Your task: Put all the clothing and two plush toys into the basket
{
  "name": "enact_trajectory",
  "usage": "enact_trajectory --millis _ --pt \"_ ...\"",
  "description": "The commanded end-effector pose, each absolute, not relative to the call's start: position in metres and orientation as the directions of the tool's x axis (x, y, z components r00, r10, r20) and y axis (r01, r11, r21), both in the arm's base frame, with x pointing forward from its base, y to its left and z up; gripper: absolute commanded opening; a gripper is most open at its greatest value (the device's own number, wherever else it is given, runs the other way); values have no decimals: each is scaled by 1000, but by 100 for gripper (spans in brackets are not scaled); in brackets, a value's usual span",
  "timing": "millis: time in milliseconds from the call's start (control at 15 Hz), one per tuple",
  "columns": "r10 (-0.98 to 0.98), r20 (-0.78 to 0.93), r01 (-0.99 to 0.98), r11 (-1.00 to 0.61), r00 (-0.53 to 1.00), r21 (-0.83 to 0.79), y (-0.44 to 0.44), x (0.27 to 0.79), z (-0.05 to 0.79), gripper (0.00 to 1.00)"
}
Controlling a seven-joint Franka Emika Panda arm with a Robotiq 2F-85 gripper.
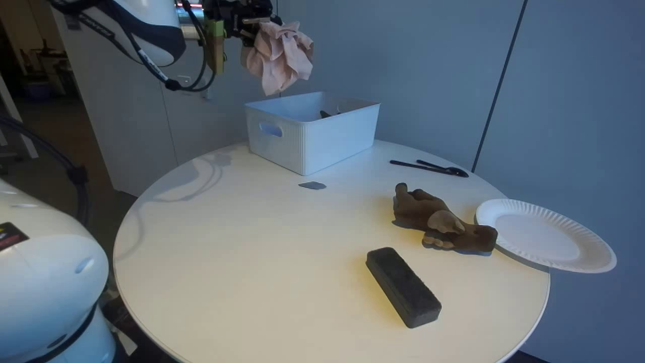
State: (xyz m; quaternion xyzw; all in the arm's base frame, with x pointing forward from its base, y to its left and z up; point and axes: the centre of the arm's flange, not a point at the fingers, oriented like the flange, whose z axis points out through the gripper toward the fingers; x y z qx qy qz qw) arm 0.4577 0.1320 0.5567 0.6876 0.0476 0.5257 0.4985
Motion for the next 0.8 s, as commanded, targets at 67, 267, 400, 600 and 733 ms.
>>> enact_trajectory --millis 67,267,400,600,733 --pt "525 634 -431 -467 567 772 107 572 527 6" --pt "486 584 -350 -491 650 798 89 628 488 9" --pt "496 539 -290 -492 681 821 84 631 466 33" --pt "484 455 -168 -525 747 834 83 592 431 52" --pt "473 416 -142 -512 776 847 87 568 419 68"
